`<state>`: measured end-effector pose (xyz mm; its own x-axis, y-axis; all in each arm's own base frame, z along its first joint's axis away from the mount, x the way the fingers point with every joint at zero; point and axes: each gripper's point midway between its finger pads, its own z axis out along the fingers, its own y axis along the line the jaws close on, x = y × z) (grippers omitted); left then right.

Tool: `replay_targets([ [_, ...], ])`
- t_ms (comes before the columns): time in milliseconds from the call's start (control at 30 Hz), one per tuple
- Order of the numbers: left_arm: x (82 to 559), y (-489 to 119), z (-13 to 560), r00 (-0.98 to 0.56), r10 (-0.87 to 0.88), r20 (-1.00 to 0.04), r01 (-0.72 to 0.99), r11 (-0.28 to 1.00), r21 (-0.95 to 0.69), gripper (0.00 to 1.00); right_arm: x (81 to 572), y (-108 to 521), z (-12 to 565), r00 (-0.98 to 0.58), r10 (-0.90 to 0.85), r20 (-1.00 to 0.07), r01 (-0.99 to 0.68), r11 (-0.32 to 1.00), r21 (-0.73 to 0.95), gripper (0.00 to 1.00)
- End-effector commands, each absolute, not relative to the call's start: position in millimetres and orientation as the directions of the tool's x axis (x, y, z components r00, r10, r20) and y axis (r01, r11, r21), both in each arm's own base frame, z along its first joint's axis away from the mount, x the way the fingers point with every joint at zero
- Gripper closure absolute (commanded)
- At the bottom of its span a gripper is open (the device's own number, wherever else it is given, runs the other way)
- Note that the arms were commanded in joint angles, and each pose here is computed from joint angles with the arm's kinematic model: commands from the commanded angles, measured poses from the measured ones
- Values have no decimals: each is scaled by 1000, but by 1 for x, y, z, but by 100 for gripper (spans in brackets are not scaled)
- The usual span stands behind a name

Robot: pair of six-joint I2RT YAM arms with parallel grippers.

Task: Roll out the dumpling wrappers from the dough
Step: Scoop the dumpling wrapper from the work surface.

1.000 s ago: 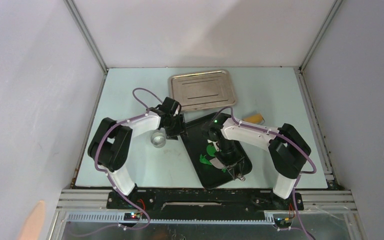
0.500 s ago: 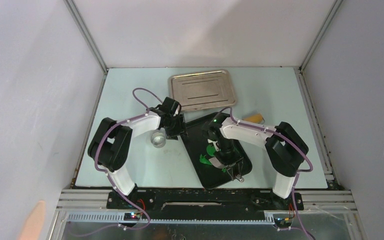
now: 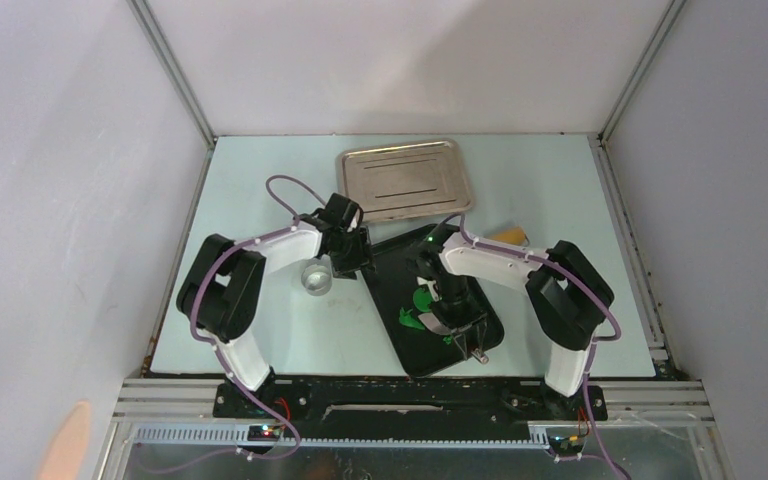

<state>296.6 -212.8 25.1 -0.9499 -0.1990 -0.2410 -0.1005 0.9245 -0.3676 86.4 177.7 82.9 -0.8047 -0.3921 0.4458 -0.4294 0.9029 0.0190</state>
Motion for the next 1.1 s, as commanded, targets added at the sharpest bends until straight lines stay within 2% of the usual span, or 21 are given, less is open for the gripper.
replay_targets([
  [0, 303, -217, 28, -951, -169, -259, -66, 929, -363, 39, 104, 194, 71, -827, -425, 367, -449, 893, 23, 100],
  [433, 304, -221, 24, -956, -162, -243, -64, 928, -368, 39, 103, 223, 83, -807, -501, 314, -499, 862, 92, 100],
  [700, 302, -220, 21, -957, -162, -241, -66, 929, -363, 39, 105, 206, 97, -828, -467, 310, -481, 876, 38, 100],
  [1067, 303, -220, 21, -957, -160, -243, -64, 931, -360, 39, 93, 178, 103, -824, -435, 363, -479, 877, -36, 100],
])
